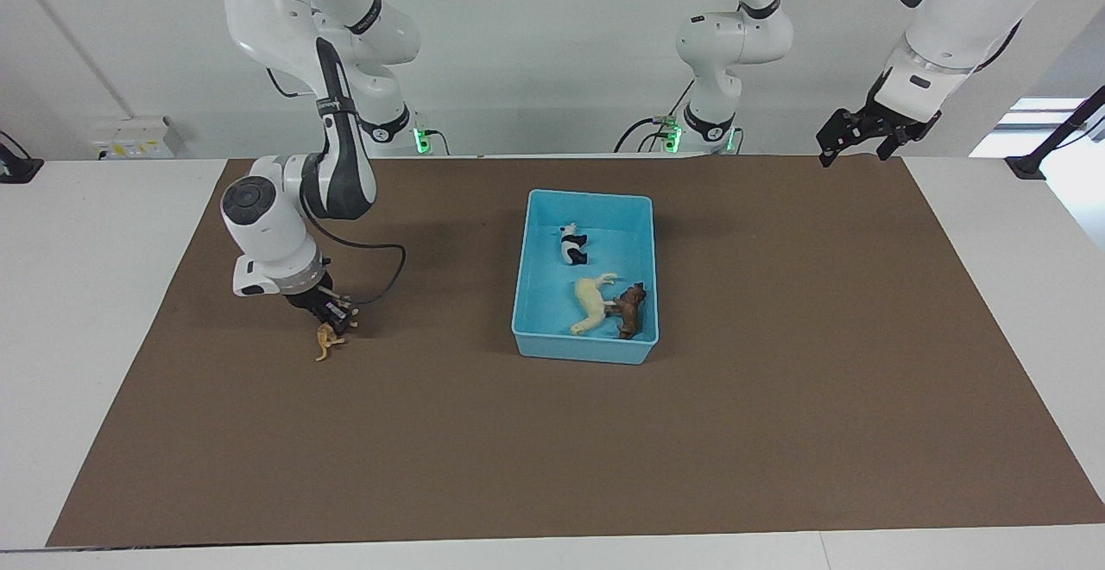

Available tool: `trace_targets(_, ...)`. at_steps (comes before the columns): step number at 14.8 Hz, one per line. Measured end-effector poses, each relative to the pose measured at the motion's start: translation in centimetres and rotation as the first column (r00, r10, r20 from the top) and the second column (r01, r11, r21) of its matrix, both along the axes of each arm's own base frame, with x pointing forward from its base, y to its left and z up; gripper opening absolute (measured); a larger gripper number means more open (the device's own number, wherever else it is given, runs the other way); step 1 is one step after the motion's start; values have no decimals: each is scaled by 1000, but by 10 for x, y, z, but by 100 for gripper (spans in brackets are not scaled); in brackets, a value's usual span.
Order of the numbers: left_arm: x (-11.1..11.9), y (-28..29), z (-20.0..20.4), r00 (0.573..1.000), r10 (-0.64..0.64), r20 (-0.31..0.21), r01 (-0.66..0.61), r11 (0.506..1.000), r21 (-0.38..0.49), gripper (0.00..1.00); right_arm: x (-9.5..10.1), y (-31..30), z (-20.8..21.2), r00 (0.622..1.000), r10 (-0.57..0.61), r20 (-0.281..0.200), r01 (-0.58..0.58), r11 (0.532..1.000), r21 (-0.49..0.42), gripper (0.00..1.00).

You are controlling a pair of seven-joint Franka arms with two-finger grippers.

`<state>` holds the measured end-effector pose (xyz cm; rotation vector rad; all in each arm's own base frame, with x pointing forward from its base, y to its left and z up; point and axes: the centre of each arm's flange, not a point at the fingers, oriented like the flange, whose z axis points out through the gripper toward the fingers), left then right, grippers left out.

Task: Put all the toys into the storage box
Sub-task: 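Place the horse in the box with the left gripper and withdraw, then lower the deer into the box with the right gripper and release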

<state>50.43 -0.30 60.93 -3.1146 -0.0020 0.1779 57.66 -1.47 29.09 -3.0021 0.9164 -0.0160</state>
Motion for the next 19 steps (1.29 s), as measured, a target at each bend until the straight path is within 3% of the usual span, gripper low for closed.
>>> trace_targets(4,20,7,10,1000,-7,-22,7,1000,0,100,10,5,21,1000,11,-29,-11,1000,1,31)
trace_targets(7,49,5,-5,998,-9,-58,9,1000,2,100,35,52,89,998,-26,-56,26,1000,-3,31)
trace_targets(9,53,6,-14,996,-11,-84,11,1000,1,100,40,127,144,995,-83,-57,83,997,1,31)
trace_targets(11,49,5,-13,995,-12,-97,12,1000,1,100,28,231,186,991,-129,-47,131,991,40,31)
trace_targets(14,42,8,-18,994,-7,-113,7,1000,0,100,-10,358,189,994,-104,-24,106,992,67,31)
trace_targets(17,39,5,-20,995,-12,-103,10,1000,-15,100,-28,411,170,997,-73,-30,74,995,67,31)
trace_targets(18,39,2,-19,996,-13,-88,10,999,-35,100,-26,412,166,997,-73,-33,75,995,65,36)
trace_targets(19,40,1,-17,997,-16,-74,12,999,-48,100,-23,411,165,997,-76,-33,78,995,63,48)
